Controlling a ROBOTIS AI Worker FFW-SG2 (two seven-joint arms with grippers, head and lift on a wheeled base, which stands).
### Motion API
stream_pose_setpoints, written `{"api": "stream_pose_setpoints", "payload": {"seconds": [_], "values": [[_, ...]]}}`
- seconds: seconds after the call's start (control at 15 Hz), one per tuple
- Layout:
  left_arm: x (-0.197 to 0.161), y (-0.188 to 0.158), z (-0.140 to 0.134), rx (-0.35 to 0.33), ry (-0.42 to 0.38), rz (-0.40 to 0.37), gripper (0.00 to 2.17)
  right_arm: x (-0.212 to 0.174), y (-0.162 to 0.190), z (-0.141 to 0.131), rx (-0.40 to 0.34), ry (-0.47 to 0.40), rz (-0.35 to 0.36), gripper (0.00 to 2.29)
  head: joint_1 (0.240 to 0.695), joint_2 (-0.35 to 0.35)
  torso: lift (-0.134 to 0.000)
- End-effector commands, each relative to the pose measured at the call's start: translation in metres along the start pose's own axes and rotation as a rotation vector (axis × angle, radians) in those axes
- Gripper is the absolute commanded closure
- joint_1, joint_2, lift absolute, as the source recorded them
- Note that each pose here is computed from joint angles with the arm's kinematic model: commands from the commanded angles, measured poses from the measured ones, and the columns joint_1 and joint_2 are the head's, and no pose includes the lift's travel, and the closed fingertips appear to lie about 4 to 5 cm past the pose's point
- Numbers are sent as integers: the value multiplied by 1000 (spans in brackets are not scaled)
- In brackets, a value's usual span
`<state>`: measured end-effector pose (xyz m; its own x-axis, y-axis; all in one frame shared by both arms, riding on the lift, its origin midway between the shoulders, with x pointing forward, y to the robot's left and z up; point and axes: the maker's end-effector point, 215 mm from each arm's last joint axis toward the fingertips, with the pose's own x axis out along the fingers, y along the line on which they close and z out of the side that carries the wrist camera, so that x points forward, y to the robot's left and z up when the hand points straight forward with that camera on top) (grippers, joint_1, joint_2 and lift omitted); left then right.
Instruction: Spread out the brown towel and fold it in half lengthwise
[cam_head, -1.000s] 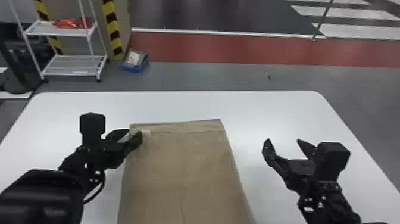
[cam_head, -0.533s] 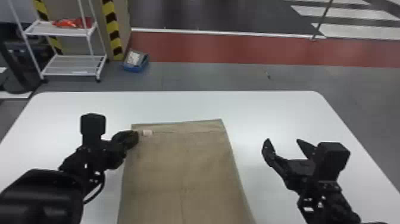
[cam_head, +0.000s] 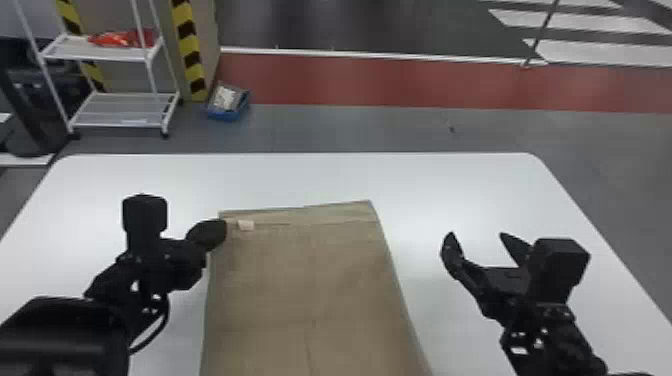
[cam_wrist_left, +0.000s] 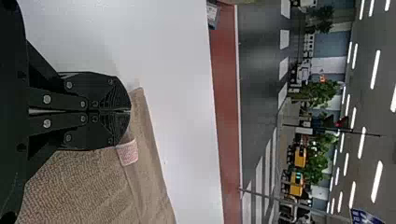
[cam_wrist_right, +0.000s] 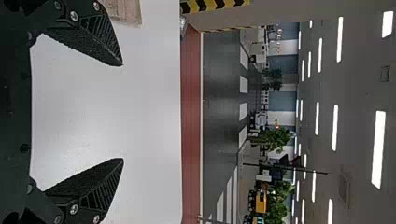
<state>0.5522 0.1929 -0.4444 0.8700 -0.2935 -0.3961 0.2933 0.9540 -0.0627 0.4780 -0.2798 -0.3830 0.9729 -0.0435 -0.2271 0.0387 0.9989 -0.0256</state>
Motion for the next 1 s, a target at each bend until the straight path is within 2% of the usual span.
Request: {"api": "stream_pose_setpoints", "payload": {"seconds": [0.0,0.2,0.47,0.6,0.93], "values": [[-12,-6,13,5,-33,-5,1335,0,0,-1,-1,2,-1,167,695,-93,-125],[-28,-23,33,21,-73,-28,1335,0,0,0,-2,1,1,167,695,-99,-125],[-65,-83,71,61,-147,-119,1335,0,3,1,1,-1,4,167,695,-122,-125],[-82,-111,85,79,-181,-160,1335,0,0,2,2,-7,-1,167,695,-158,-125],[-103,-167,69,94,-155,-259,1335,-2,-18,5,4,-14,-29,167,695,-235,-125]]}}
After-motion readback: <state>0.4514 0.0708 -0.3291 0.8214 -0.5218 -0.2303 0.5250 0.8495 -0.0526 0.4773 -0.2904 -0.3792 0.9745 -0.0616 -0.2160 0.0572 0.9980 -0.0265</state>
